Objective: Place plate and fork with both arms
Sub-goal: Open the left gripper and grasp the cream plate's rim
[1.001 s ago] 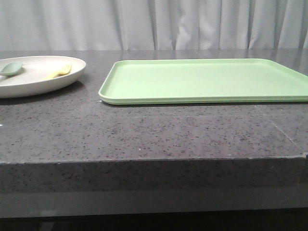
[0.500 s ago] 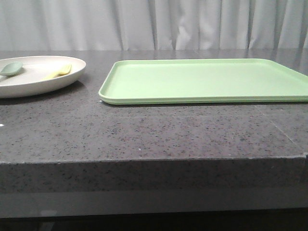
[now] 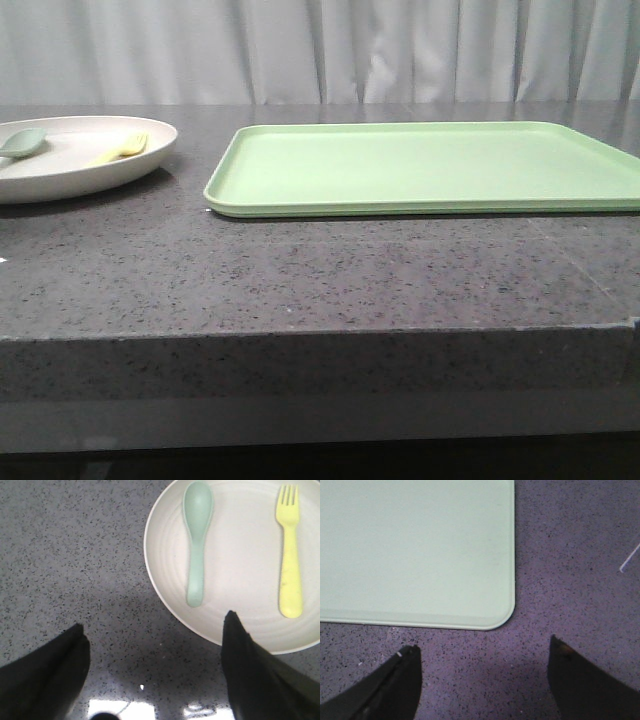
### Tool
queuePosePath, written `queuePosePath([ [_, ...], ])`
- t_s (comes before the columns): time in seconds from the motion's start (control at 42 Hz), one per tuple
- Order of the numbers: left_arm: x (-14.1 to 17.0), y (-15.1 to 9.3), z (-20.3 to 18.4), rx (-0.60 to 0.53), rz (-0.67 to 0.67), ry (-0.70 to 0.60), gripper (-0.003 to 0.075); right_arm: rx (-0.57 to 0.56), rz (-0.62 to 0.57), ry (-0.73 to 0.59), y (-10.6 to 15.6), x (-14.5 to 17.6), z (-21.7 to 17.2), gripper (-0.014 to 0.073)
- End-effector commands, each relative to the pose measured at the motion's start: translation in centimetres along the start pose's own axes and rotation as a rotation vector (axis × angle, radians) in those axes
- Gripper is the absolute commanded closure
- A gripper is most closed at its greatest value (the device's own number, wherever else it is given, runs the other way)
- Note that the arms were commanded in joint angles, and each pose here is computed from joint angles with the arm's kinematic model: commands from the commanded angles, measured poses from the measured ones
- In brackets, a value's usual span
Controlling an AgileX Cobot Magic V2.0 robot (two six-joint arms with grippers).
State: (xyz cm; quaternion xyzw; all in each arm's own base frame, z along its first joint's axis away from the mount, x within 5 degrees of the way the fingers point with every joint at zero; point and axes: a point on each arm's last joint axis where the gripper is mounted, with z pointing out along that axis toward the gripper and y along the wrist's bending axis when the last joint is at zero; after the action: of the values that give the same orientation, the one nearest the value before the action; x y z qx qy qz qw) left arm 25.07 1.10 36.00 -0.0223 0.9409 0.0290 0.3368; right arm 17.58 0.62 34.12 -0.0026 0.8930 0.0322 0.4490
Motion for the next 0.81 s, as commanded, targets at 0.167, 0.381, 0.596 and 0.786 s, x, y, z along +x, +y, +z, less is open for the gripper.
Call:
queuePosePath([
  [0.167,-4.6,3.5,1.5,0.225,-0.028,0.064,0.0183,0.007,-0.003,-0.107,-0.1,-1.5,-0.8,0.0046],
  [0.381,-6.0,4.8,5.5,0.238,-0.001,0.150,0.0183,0.007,-0.003,-0.107,-0.1,-1.5,-0.8,0.0046],
  [0.596,-6.7,5.3,9.0,0.263,0.034,0.219,0.0183,0.007,-0.003,-0.107,-0.1,-1.5,-0.8,0.0046],
  [0.786,-7.8,5.7,11.7,0.281,0.036,0.263,0.0198,0.007,-0.003,-0.107,-0.1,-1.5,-0.8,0.0046],
])
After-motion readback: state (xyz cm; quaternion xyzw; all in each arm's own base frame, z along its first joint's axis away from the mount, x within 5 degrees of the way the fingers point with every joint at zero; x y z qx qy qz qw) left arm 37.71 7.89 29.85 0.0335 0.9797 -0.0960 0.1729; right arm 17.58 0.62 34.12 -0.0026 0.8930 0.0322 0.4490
